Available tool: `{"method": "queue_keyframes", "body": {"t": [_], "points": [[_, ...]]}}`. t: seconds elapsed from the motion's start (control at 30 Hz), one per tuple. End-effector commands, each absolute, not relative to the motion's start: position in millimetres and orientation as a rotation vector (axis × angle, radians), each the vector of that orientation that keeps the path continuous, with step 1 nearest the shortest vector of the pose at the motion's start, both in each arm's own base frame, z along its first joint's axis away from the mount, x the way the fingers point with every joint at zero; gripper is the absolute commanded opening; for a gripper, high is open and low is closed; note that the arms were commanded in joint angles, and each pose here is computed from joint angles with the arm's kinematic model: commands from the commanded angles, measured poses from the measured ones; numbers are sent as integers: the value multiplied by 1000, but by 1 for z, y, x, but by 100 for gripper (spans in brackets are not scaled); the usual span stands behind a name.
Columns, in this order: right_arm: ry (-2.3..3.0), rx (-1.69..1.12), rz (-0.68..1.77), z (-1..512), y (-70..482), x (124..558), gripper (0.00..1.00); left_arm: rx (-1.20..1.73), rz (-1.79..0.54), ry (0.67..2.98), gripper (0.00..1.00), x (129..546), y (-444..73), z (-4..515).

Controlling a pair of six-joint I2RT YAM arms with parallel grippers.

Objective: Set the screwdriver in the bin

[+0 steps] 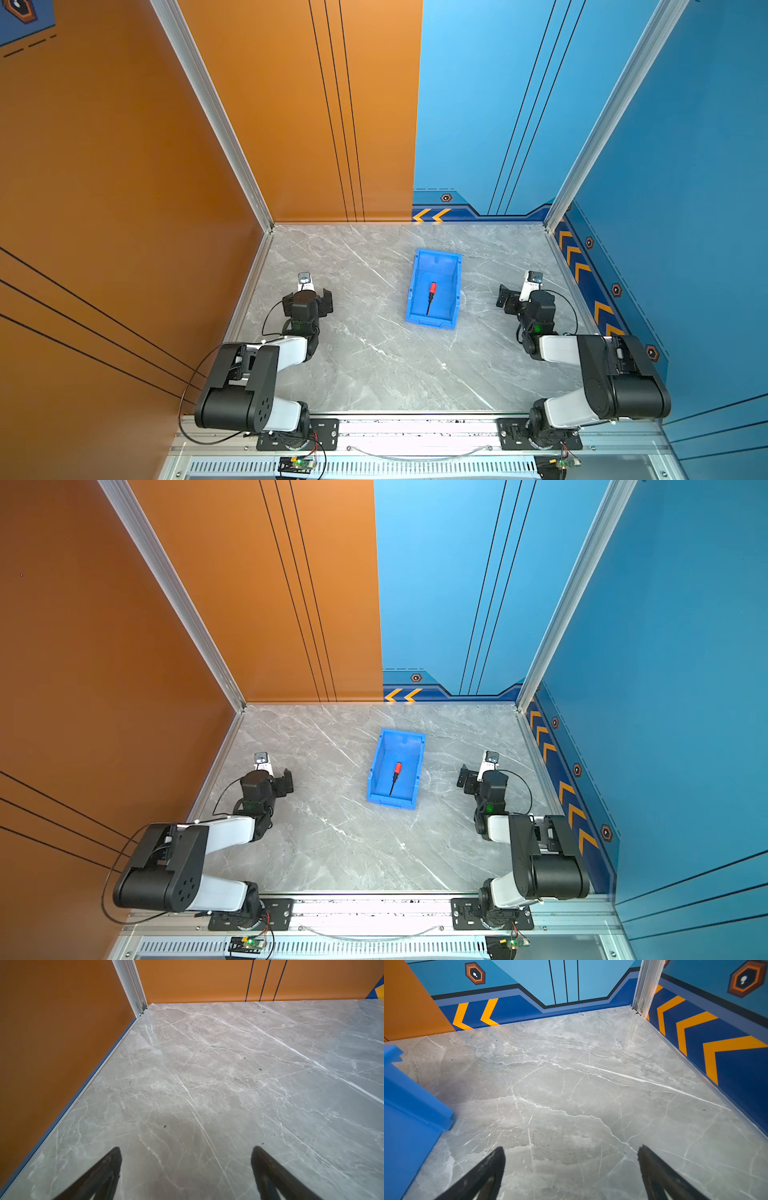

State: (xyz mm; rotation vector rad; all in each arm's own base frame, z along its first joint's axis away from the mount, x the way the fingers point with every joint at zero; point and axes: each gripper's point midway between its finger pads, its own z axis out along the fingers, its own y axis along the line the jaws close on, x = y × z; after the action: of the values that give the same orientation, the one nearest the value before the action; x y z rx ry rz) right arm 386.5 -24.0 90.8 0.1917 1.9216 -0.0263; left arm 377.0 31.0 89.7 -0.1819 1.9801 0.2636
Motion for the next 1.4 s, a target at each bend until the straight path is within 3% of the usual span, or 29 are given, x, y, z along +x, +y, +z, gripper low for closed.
{"method": "queue_keyframes", "body": {"t": [0.0, 1.37], "points": [[1859, 191, -24, 96, -26, 389, 100, -162, 244, 1920, 98, 391, 28, 101], [1898, 186, -150, 93, -24, 392, 100, -138, 233, 1894, 98, 392, 24, 93]]}}
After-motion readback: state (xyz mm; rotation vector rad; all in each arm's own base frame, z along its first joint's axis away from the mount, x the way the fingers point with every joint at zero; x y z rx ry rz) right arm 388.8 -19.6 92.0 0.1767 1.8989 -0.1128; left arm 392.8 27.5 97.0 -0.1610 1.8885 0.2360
